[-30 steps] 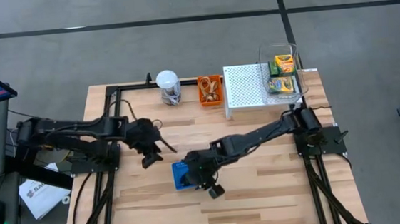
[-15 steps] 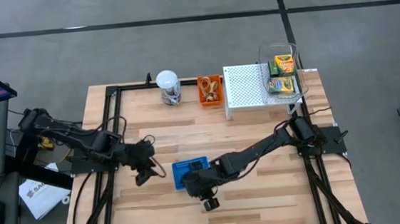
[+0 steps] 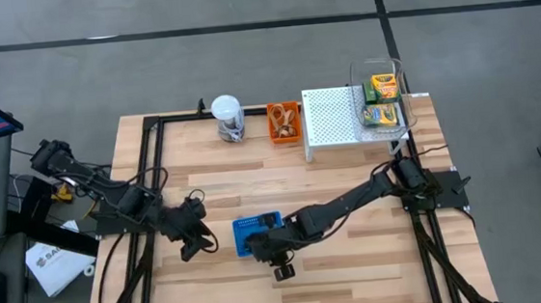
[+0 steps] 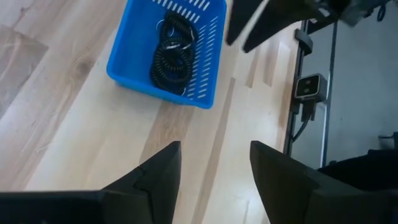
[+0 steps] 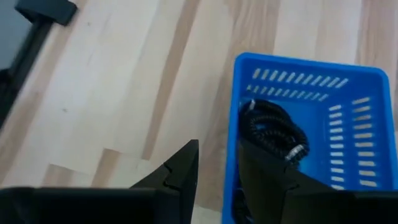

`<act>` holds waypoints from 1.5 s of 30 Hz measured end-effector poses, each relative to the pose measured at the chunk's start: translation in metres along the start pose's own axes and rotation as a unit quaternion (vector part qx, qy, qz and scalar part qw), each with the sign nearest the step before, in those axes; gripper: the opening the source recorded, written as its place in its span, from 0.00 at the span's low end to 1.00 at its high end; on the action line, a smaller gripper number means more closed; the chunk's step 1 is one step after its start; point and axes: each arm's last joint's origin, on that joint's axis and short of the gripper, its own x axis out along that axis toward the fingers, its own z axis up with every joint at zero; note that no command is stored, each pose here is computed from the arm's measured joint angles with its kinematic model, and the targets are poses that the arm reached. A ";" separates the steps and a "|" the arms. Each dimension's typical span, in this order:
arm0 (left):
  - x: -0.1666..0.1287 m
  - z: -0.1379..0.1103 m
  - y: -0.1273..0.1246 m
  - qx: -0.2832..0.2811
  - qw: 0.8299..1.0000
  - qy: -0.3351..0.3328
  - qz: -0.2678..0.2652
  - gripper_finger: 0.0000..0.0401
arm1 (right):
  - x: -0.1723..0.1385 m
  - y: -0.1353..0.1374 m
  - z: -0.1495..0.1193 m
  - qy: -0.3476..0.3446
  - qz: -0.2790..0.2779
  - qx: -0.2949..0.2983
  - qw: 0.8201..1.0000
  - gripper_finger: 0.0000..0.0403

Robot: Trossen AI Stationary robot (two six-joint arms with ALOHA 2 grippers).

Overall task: Pick & Place Office Desk Supplies
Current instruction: Put the blue basket on the shelf

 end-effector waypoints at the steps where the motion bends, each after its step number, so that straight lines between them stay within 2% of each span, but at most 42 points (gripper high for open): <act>1: 0.000 0.000 -0.001 -0.001 1.000 -0.003 -0.002 0.46 | 0.003 0.000 -0.001 0.004 0.000 0.000 1.000 0.27; 7: 0.000 0.000 -0.004 -0.001 1.000 -0.020 -0.010 0.45 | 0.015 0.001 -0.003 0.002 -0.002 0.002 1.000 0.27; 11: 0.000 0.001 -0.005 -0.004 1.000 -0.022 -0.013 0.45 | 0.031 0.002 -0.013 0.032 0.000 0.002 0.999 0.27; 17: 0.000 0.001 -0.005 -0.008 1.000 -0.024 -0.015 0.45 | 0.034 0.006 -0.016 0.040 -0.004 -0.002 0.999 0.25; 20: 0.000 0.001 -0.005 -0.009 1.000 -0.024 -0.015 0.44 | 0.034 0.005 -0.016 0.041 -0.023 -0.002 0.999 0.20; 24: 0.000 0.001 -0.005 -0.010 1.000 -0.024 -0.016 0.42 | 0.034 -0.002 -0.019 0.057 -0.034 -0.002 0.998 0.04; 29: 0.000 0.001 -0.005 -0.013 0.999 -0.026 -0.015 0.40 | 0.029 -0.007 -0.020 0.074 -0.089 -0.010 0.993 0.02; 33: 0.000 0.002 -0.005 -0.014 0.999 -0.034 -0.010 0.37 | 0.005 -0.011 -0.005 0.086 -0.093 -0.011 0.992 0.01; 39: -0.001 0.005 -0.007 -0.016 0.998 -0.065 -0.006 0.36 | -0.064 -0.021 0.020 0.053 -0.089 -0.025 0.994 0.01; 45: -0.001 0.007 -0.006 -0.001 0.995 -0.095 0.011 0.36 | -0.124 -0.063 0.004 0.096 -0.074 -0.005 0.993 0.01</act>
